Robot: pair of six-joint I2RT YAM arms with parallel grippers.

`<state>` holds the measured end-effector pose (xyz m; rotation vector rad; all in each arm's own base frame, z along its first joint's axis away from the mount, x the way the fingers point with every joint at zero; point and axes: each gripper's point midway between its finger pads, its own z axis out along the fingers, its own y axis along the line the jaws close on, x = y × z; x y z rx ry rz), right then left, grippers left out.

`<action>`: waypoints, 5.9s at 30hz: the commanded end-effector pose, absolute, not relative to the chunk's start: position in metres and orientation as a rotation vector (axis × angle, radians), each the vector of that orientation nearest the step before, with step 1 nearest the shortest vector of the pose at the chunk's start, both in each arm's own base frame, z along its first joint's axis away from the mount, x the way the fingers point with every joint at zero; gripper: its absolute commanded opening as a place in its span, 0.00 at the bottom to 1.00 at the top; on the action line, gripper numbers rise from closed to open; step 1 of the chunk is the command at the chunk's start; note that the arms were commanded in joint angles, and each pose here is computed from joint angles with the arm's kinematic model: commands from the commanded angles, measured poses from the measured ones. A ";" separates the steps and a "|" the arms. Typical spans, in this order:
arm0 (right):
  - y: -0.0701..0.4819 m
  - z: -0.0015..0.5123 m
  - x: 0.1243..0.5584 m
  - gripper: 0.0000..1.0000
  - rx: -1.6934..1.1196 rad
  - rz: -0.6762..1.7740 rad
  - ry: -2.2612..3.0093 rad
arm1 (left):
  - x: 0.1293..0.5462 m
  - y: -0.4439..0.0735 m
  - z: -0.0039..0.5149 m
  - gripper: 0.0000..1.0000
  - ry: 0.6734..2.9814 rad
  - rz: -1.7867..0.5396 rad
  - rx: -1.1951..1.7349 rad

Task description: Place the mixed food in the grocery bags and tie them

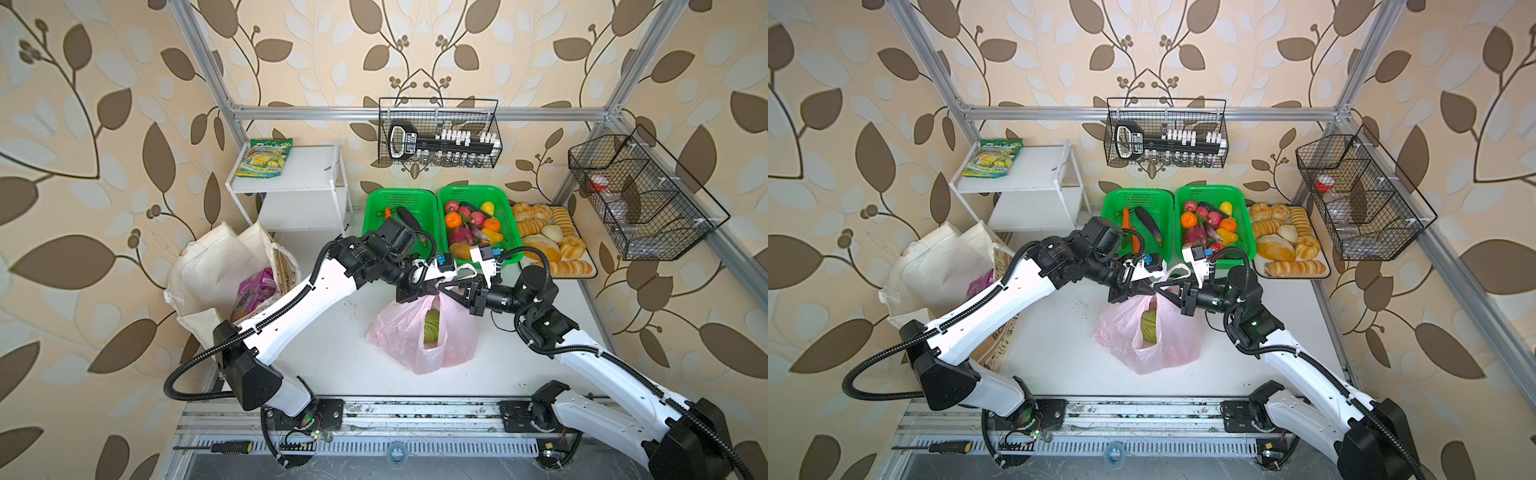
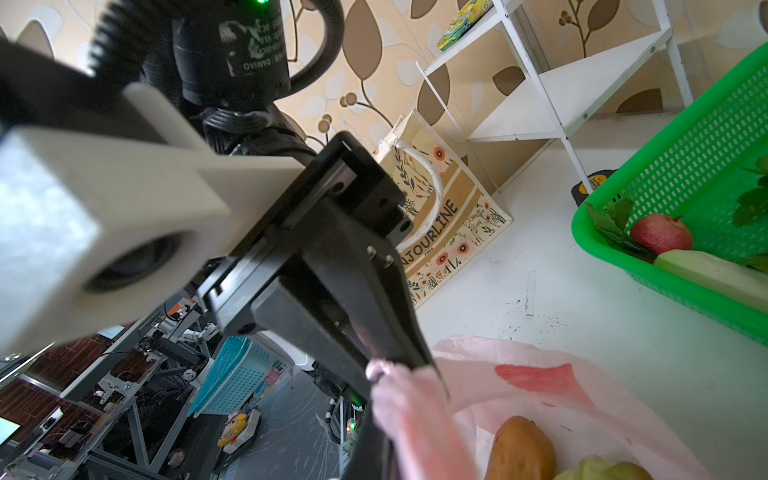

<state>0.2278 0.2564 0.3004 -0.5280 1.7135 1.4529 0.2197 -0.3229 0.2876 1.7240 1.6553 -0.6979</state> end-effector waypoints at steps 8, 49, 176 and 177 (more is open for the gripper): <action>0.227 0.312 0.242 0.48 -0.392 1.282 1.767 | 0.212 -0.320 0.323 0.00 1.737 -0.787 1.576; 0.245 0.319 0.212 0.79 -1.336 -0.233 0.808 | 0.203 -0.318 0.313 0.00 2.252 -1.292 1.234; 0.216 0.319 0.191 0.54 -0.954 0.820 1.476 | 0.197 -0.332 0.311 0.00 2.245 -1.468 1.213; 0.213 0.325 0.190 0.54 -0.904 0.845 1.482 | 0.200 -0.332 0.312 0.00 2.259 -1.475 1.181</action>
